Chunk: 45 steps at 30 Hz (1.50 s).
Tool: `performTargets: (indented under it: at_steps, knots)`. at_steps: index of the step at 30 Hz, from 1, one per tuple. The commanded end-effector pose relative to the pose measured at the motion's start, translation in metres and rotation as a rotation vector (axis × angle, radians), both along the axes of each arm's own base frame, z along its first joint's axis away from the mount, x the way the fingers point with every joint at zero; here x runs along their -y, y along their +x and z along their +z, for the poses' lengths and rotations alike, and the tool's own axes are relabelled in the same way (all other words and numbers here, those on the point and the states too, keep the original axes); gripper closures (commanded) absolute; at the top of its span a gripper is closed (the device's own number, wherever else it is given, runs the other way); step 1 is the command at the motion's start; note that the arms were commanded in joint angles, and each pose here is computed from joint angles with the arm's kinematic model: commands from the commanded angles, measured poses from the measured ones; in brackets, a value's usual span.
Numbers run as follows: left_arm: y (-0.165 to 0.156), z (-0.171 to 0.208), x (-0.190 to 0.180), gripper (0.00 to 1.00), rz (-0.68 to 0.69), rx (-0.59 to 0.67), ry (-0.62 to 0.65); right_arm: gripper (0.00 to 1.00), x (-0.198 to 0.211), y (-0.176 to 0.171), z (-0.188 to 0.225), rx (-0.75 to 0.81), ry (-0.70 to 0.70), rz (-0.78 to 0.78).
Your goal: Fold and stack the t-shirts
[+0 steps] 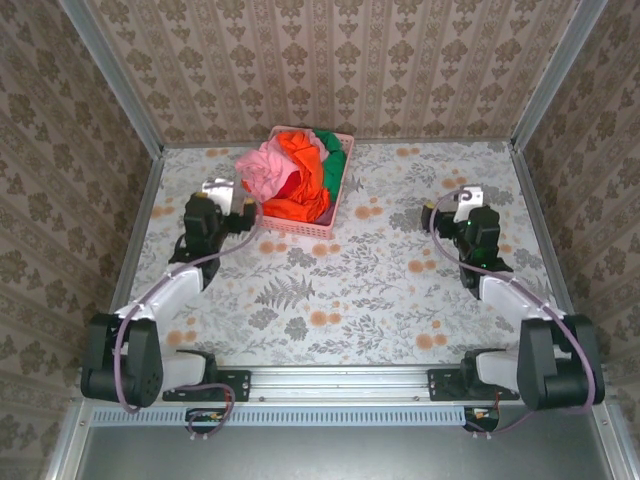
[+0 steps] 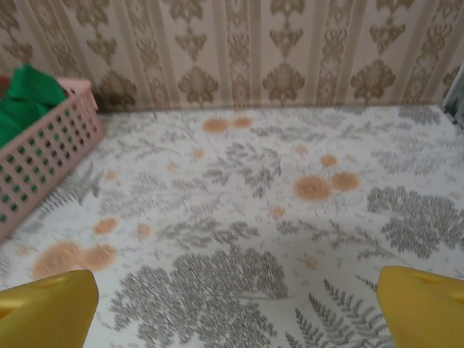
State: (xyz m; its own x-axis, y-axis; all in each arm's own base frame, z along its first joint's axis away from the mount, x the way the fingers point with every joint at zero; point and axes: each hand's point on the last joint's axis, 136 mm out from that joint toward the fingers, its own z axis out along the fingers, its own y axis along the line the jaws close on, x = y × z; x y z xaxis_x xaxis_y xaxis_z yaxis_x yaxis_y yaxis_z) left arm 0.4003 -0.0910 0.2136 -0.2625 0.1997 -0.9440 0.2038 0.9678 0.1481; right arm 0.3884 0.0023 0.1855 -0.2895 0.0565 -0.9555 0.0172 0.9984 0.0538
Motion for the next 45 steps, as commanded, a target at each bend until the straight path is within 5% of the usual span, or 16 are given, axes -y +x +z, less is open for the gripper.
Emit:
performTargets:
  at_steps: [1,4,11,15,19,27,34,45]
  knots:
    - [-0.010,-0.002,0.046,0.00,-0.085,-0.127,0.083,0.00,-0.006,-0.015,0.009,-0.107,0.087,0.008]
    - [-0.007,0.011,0.099,0.00,-0.156,-0.150,0.058,0.00,-0.009,-0.025,0.020,-0.137,0.159,-0.006]
    - [0.010,-0.001,0.200,0.00,-0.245,-0.313,0.026,0.00,-0.059,-0.044,0.055,-0.083,0.057,0.194]
    - [0.021,-0.030,0.229,0.02,-0.225,-0.435,0.011,0.00,-0.090,-0.050,0.063,-0.098,0.005,0.290]
    - [0.034,-0.055,0.245,0.14,-0.204,-0.530,0.015,0.00,-0.104,-0.053,0.065,-0.095,0.025,0.315]
    - [0.050,-0.104,0.244,0.34,-0.129,-0.682,0.027,0.00,-0.108,-0.049,0.068,-0.090,0.024,0.315]
    - [0.055,-0.111,0.231,0.99,-0.064,-0.710,0.010,0.00,-0.116,-0.043,0.069,-0.109,0.021,0.344]
    - [0.057,-0.101,0.151,1.00,0.192,-0.704,-0.069,0.00,-0.151,-0.023,0.074,-0.121,0.021,0.449]
